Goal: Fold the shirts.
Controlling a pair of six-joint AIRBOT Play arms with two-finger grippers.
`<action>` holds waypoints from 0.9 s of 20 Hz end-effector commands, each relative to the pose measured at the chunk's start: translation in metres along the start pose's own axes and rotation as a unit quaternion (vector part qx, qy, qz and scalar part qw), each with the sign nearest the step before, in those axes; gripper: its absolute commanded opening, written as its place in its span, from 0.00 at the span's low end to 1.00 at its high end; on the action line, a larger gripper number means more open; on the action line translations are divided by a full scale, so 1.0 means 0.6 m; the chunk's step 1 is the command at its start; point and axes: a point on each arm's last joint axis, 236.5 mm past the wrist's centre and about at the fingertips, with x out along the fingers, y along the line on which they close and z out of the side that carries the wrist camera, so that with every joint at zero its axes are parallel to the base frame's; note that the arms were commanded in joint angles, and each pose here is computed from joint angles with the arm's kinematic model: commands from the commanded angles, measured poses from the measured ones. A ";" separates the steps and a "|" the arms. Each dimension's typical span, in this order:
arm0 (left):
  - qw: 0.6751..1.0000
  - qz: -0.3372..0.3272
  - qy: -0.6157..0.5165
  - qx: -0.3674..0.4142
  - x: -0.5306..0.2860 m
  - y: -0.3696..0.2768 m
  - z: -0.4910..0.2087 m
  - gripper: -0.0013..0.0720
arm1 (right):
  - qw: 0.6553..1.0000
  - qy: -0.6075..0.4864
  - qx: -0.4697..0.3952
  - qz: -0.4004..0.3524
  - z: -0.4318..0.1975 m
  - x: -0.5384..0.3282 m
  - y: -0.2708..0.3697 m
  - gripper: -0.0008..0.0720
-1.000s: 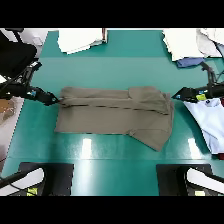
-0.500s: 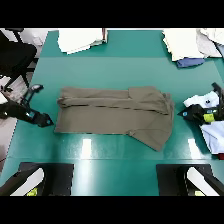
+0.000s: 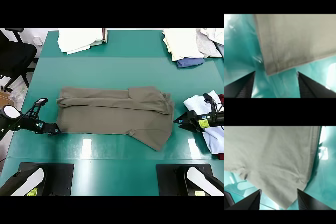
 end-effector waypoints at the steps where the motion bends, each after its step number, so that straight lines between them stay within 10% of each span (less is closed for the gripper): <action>1: 0.999 0.023 -0.017 -0.019 0.007 0.021 0.011 0.84 | 1.000 -0.007 -0.009 -0.001 0.013 -0.012 0.006 0.70; 18: 0.980 -0.126 -0.044 -0.151 -0.051 0.054 0.041 0.84 | 1.000 -0.020 -0.024 -0.006 0.024 -0.014 0.004 0.70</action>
